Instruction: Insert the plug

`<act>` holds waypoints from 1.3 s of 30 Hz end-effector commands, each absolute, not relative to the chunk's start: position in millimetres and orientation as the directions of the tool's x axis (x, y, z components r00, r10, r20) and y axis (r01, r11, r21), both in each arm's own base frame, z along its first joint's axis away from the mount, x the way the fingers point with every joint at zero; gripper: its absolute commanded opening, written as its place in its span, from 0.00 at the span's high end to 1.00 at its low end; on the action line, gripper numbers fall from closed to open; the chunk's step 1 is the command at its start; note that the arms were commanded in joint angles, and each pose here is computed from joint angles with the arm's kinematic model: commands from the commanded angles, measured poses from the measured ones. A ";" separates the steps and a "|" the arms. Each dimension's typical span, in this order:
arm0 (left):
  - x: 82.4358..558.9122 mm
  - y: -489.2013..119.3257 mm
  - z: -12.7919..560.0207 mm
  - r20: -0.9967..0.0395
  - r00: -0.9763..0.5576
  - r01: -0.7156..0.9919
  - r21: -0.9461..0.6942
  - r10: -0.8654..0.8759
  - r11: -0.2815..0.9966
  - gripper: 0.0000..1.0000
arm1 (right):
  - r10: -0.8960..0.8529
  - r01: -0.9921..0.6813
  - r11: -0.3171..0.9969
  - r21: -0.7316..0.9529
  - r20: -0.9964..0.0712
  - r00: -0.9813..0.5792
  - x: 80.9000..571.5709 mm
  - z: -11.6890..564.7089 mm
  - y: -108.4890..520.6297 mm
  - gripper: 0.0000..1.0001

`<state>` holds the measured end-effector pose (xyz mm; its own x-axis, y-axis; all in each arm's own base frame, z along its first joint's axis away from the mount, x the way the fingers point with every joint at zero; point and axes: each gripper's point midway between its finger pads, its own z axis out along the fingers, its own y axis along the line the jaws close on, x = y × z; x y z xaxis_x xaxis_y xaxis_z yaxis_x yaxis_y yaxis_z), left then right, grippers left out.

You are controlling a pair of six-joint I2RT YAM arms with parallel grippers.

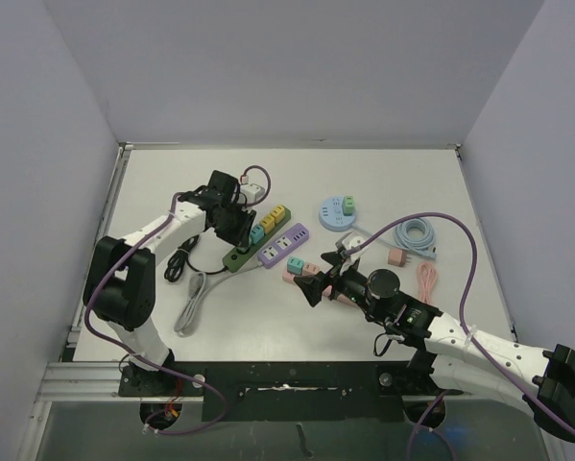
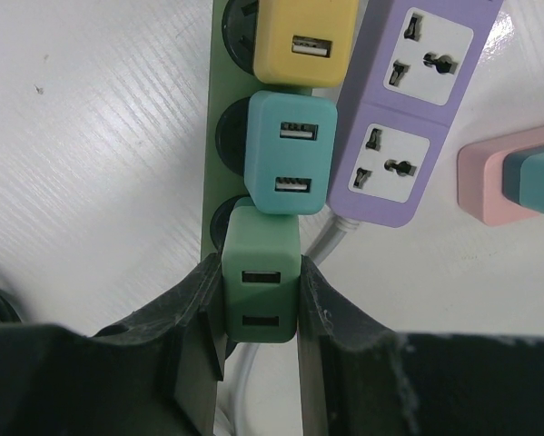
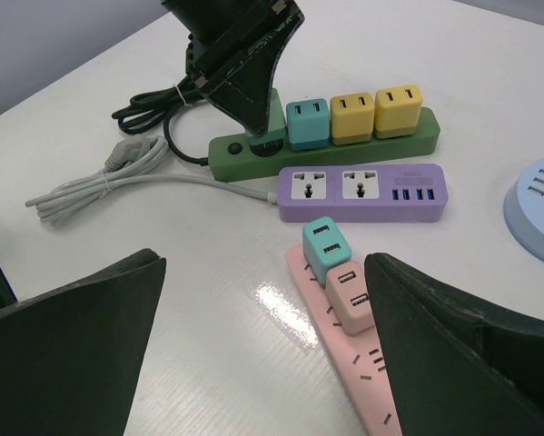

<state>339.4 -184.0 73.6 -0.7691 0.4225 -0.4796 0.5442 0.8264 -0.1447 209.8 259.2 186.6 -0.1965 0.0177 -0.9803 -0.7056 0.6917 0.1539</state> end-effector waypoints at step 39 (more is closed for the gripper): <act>313.5 -142.3 13.1 -0.269 -0.817 0.524 0.027 0.511 0.851 1.00 | 0.056 -0.688 0.706 0.166 -0.982 -0.179 216.0 192.3 258.7 0.04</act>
